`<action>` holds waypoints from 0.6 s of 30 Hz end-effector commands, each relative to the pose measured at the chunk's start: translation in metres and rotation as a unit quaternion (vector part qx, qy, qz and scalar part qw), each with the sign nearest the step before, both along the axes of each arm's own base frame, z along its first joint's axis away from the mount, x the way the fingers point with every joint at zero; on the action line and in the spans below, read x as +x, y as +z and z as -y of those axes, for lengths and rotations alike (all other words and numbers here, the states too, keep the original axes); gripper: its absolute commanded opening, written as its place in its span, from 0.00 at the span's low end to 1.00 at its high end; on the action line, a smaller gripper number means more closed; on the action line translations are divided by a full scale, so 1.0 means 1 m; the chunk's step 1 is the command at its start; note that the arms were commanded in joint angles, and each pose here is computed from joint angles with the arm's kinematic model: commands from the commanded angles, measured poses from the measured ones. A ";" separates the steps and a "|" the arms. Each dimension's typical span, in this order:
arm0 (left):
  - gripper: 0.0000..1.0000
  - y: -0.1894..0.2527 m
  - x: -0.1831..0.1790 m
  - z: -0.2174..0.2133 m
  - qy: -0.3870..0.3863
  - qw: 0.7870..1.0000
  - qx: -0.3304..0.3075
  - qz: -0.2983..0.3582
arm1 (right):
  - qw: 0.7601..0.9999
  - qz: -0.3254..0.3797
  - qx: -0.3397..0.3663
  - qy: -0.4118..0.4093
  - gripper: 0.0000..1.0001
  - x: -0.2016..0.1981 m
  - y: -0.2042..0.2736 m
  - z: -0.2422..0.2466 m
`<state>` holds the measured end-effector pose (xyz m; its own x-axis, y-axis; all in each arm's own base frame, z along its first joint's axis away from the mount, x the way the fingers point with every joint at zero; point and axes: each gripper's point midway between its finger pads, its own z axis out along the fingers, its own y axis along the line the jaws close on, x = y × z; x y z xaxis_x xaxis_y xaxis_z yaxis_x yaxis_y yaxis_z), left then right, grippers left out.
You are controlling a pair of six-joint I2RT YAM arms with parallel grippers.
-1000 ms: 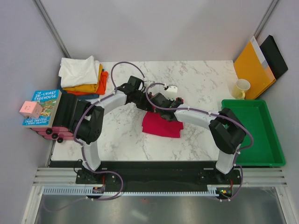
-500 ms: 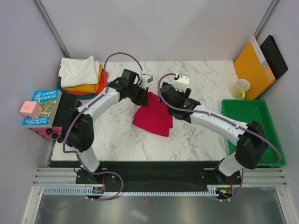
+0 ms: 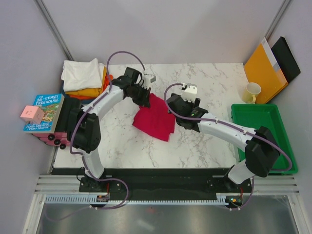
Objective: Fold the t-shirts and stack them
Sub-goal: Put the neatly folded tshirt into the corner of the board with the left arm
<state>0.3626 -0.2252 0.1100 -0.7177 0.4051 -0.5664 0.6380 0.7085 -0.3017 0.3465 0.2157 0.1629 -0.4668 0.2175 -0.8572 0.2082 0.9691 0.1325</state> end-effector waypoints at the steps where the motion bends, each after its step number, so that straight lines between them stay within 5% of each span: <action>1: 0.02 0.066 0.057 -0.021 -0.016 0.994 0.040 0.104 | 1.000 0.010 0.006 -0.002 0.89 0.000 0.005 0.000; 7: 0.02 0.111 0.100 -0.061 0.001 0.984 0.080 0.160 | 1.000 0.014 0.011 0.002 0.89 0.003 0.002 -0.004; 18: 0.02 0.111 0.141 -0.162 0.064 0.970 0.149 0.180 | 1.000 0.018 0.012 0.012 0.89 0.002 -0.001 -0.005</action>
<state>0.4841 -0.0941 0.2015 -0.6096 0.4547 -0.6493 0.5662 0.8231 0.0448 0.3475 0.2177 0.1576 -0.4591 0.2139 -0.8622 0.1953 0.9711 0.1369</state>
